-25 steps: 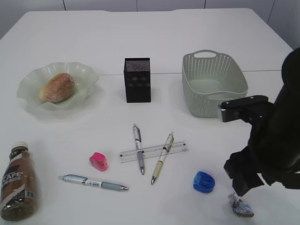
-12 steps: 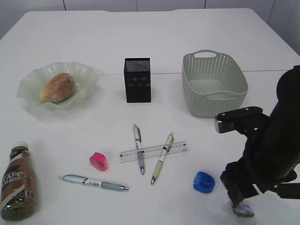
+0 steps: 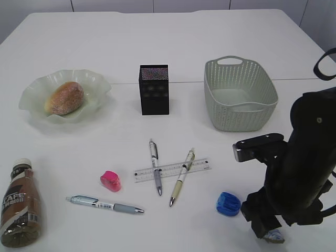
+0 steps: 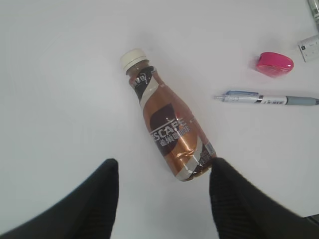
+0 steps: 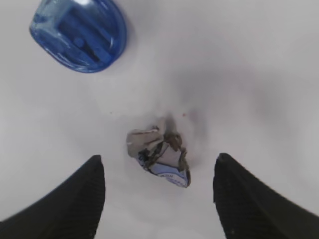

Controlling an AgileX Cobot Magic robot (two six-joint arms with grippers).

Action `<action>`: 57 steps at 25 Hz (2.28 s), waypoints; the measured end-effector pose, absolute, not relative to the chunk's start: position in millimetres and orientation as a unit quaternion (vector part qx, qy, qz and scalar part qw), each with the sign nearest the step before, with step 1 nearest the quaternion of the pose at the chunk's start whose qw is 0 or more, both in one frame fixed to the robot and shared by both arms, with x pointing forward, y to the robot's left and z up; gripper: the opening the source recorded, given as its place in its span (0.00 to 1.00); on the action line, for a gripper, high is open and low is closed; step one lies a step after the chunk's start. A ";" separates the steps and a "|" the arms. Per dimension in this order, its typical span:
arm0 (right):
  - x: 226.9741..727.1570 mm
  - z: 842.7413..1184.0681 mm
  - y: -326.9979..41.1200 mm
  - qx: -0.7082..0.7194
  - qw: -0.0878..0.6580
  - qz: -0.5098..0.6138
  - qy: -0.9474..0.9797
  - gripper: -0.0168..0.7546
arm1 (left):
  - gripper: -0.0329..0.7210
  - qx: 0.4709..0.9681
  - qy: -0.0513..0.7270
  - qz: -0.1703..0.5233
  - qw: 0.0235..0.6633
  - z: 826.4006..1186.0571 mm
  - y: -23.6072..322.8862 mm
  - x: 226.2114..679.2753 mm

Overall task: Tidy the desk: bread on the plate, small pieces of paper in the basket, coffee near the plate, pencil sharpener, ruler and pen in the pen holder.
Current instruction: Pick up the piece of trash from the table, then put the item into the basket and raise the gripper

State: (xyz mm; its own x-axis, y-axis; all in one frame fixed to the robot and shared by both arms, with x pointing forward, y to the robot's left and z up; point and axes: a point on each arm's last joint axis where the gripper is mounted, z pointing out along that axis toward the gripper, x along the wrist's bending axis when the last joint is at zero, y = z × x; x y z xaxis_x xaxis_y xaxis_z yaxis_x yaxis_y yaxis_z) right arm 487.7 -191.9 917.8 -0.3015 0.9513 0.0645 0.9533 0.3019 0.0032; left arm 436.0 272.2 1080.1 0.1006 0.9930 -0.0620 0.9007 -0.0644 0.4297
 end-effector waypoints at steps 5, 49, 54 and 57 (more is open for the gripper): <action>488.7 907.4 -191.4 -0.591 0.033 -0.007 -0.806 0.67 | 0.61 0.718 0.659 0.126 0.185 1080.2 272.2 436.2; 572.1 1021.5 -178.6 -0.611 -0.113 -0.227 -0.750 0.22 | 0.60 0.718 0.657 0.131 0.189 1080.8 272.1 437.3; 626.0 1041.4 -194.7 -0.647 -0.161 -0.259 -0.699 0.21 | 0.60 0.718 0.657 0.130 0.190 1080.8 272.0 437.3; 656.3 1046.8 -198.0 -0.651 -0.187 -0.272 -0.684 0.21 | 0.60 0.717 0.658 0.129 0.191 1080.8 271.8 437.3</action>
State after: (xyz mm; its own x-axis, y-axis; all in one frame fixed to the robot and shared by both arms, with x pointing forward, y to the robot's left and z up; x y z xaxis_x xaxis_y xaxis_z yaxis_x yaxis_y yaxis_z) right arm 656.3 -198.0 1046.8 -0.0824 0.9917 0.0989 0.7887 0.0042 0.6148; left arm 437.3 271.8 1080.8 0.1016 0.9927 -0.0653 0.8942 -0.0624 0.4433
